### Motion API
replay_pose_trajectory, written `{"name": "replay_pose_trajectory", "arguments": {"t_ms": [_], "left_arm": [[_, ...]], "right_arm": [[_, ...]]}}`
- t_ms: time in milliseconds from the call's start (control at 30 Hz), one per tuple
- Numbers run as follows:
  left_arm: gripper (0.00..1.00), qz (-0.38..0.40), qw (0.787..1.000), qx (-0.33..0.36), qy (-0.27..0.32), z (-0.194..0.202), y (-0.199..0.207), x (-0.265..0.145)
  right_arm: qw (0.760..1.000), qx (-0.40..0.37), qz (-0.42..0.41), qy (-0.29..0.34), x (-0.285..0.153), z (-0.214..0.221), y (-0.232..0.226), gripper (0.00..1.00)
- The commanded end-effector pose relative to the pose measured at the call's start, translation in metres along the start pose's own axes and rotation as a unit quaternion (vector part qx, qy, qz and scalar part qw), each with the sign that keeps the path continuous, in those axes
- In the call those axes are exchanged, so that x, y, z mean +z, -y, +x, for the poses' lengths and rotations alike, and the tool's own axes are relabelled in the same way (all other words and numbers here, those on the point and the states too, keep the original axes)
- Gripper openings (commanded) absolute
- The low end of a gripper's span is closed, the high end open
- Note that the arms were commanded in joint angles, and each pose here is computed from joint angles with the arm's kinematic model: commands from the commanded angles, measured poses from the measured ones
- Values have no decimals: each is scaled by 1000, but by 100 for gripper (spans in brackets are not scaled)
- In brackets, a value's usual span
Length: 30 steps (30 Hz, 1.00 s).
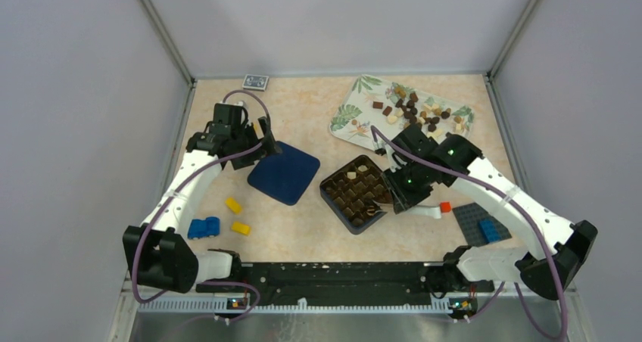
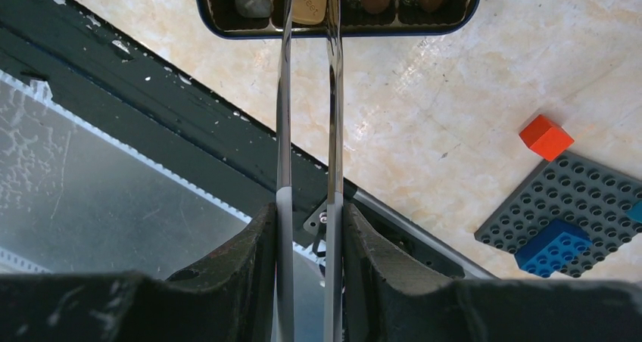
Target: Pack the chocolate
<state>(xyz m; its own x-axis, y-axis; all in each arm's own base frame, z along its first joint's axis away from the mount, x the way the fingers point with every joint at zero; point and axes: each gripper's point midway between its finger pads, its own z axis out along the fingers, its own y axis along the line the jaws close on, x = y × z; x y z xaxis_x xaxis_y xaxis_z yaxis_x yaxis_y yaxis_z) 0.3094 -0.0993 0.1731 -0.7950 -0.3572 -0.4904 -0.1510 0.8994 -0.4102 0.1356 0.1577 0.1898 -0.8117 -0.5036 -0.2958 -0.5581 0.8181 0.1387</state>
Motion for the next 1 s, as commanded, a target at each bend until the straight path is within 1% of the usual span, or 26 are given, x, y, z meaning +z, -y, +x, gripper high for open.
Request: {"name": "replay_pose_trajectory", "arguments": {"t_ms": [0, 100, 167, 300, 500, 533, 600, 667, 733, 833, 900, 967], "left_arm": [[99, 16, 999, 3, 28, -17, 10, -7], [99, 15, 1000, 4, 27, -16, 9, -6], [99, 12, 1000, 4, 28, -16, 8, -6], [99, 11, 1000, 5, 27, -15, 7, -5], [99, 12, 1000, 5, 25, -15, 7, -4], [99, 12, 1000, 5, 26, -15, 7, -4], [99, 12, 1000, 5, 25, -15, 7, -4], [99, 12, 1000, 5, 25, -15, 8, -4], [99, 13, 1000, 5, 24, -15, 8, -4], [99, 13, 1000, 5, 20, -13, 7, -1], [99, 14, 1000, 5, 18, -11, 6, -1], [99, 11, 1000, 6, 15, -8, 4, 0]], "right_arm": [[1000, -6, -5, 27, -1, -14, -6, 22], [1000, -8, -7, 25, 0, -16, -8, 24], [1000, -10, -7, 24, 1, -16, -9, 30], [1000, -12, -7, 25, 1, -17, -10, 36], [999, -12, -9, 37, -5, -23, -11, 37], [999, -12, -10, 41, -7, -24, -12, 35], [998, -14, -17, 53, -14, -28, -15, 27], [997, -16, -22, 71, -25, -34, -18, 12], [995, -19, -25, 99, -40, -44, -20, 0], [989, -15, 0, 150, -56, -63, -13, 0], [981, -3, 52, 188, -60, -81, 5, 0], [971, 10, 84, 222, -60, -102, 16, 0]]}}
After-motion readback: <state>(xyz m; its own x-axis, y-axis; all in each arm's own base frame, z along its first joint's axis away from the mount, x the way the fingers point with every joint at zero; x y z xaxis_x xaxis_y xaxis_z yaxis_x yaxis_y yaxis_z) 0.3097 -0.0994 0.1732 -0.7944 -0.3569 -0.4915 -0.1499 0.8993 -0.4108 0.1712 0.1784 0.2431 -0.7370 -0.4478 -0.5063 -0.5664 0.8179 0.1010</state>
